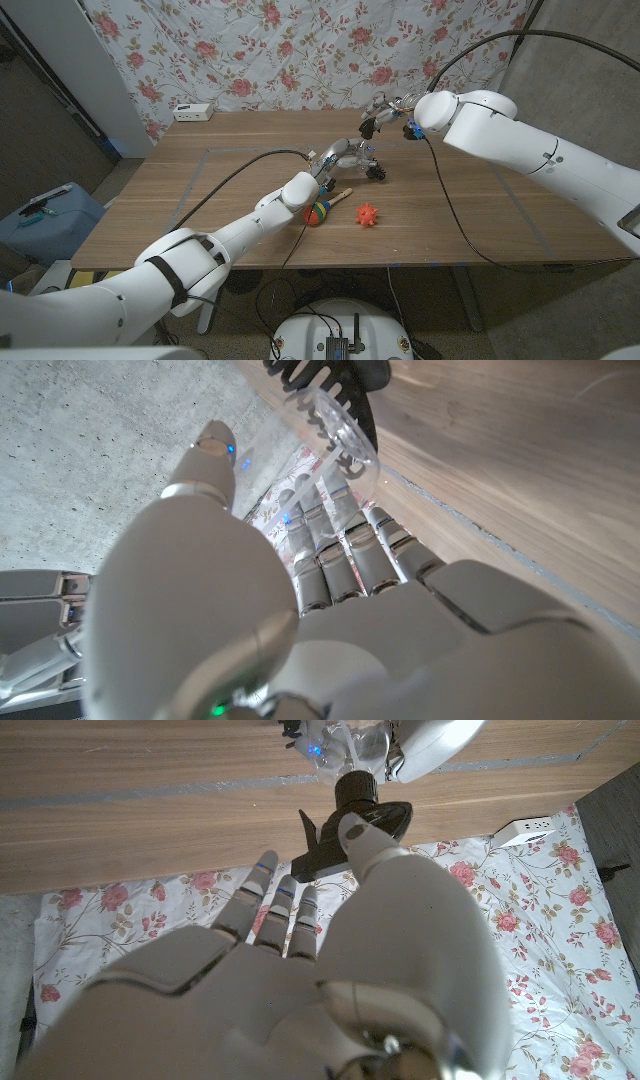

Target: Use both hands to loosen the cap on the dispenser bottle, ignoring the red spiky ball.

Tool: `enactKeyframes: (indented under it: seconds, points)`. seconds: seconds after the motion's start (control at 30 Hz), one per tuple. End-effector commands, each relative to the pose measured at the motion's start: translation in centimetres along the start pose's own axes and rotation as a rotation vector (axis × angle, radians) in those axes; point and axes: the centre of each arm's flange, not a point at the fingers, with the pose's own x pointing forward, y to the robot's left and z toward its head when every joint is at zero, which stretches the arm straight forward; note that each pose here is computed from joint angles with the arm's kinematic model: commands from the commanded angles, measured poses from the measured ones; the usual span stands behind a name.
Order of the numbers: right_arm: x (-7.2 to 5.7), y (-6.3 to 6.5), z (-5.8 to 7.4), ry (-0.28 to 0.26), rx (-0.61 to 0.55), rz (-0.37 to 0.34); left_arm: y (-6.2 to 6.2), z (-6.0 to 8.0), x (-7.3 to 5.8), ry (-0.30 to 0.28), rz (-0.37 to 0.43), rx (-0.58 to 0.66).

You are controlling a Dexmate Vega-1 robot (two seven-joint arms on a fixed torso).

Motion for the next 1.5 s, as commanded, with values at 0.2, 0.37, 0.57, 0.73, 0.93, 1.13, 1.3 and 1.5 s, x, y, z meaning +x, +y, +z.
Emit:
enactKeyframes:
  seconds: [0.2, 0.37, 0.57, 0.73, 0.93, 1.13, 1.3, 1.5]
  points:
    - [-1.4, -1.0, 0.1, -0.034, 0.031, -0.02, 0.2, 0.0, 0.2, -0.004, 0.015, 0.003]
    - [-1.8, -1.1, 0.2, -0.034, 0.029, -0.029, 0.0, 0.0, 0.1, -0.002, 0.016, 0.003]
    - [-2.3, -1.2, 0.6, -0.035, 0.021, -0.047, 0.1, 0.0, 0.0, -0.002, 0.018, 0.005]
    - [-2.5, -1.2, 0.8, -0.025, 0.019, -0.054, 0.2, -0.1, 0.0, -0.002, 0.022, 0.005]
    - [-2.6, -1.0, 1.0, -0.025, 0.02, -0.061, 0.2, -0.1, -0.2, -0.001, 0.023, 0.004]
    - [-2.5, -0.7, 1.3, -0.002, 0.015, -0.077, 0.1, -0.1, -0.3, 0.0, 0.023, 0.005]
    - [-2.5, -0.4, 1.7, 0.034, -0.009, -0.087, 0.1, 0.1, -0.3, -0.004, 0.023, 0.007]
    - [-2.6, -0.2, 2.1, 0.074, -0.041, -0.118, 0.0, 0.2, -0.2, -0.008, 0.018, 0.008]
